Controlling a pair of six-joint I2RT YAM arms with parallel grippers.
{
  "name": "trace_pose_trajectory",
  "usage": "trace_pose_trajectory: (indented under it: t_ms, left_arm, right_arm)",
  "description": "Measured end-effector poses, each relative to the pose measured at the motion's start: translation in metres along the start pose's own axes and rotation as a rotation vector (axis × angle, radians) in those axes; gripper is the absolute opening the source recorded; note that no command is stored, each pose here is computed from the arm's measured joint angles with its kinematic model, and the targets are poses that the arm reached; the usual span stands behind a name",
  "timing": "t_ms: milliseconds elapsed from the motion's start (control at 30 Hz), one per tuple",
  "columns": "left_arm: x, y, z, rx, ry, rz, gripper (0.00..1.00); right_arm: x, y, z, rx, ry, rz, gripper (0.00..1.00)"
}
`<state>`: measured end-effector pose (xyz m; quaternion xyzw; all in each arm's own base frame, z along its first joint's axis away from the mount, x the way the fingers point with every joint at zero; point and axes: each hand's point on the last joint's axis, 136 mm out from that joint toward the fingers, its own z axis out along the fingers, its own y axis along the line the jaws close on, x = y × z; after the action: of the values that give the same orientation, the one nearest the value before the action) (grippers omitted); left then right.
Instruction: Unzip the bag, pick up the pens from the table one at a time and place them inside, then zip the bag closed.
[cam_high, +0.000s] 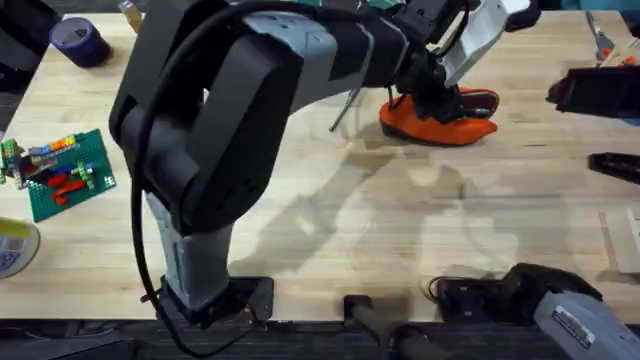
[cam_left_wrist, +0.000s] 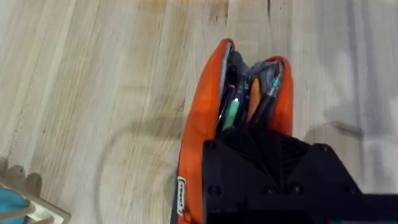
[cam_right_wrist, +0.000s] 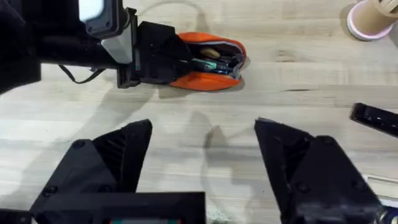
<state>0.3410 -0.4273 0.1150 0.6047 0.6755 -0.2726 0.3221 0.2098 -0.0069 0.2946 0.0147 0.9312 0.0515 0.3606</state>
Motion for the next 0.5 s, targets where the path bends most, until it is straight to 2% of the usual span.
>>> trace_pose_trajectory:
  t_ms: [167, 200, 333, 367, 400, 467, 500]
  left_arm:
    - [0.0002, -0.0001, 0.0000, 0.000, 0.001, 0.000, 0.057]
    - [0.0002, -0.0001, 0.0000, 0.000, 0.001, -0.001, 0.123]
    - [0.0004, 0.0004, 0.0000, -0.003, 0.002, 0.000, 0.508]
    - [0.0003, 0.0005, 0.0000, -0.003, 0.002, -0.001, 0.610]
    - [0.0004, 0.0005, 0.0000, -0.003, 0.002, 0.000, 0.758]
    - [0.0005, 0.0004, 0.0000, -0.003, 0.002, -0.003, 0.955]
    - [0.0005, 0.0004, 0.0000, -0.003, 0.002, -0.004, 0.985]
  right_arm:
    - [0.0000, 0.0000, 0.0000, 0.000, 0.000, 0.000, 0.996]
    - [0.0000, 0.0000, 0.0000, 0.000, 0.000, 0.000, 0.996]
    - [0.0000, 0.0000, 0.0000, 0.000, 0.000, 0.000, 0.996]
    - [0.0000, 0.0000, 0.0000, 0.000, 0.000, 0.000, 0.996]
    - [0.0000, 0.0000, 0.0000, 0.000, 0.000, 0.000, 0.996]
    - [0.0000, 0.0000, 0.0000, 0.000, 0.000, 0.000, 0.996]
    - [0.0000, 0.0000, 0.0000, 0.000, 0.000, 0.000, 0.996]
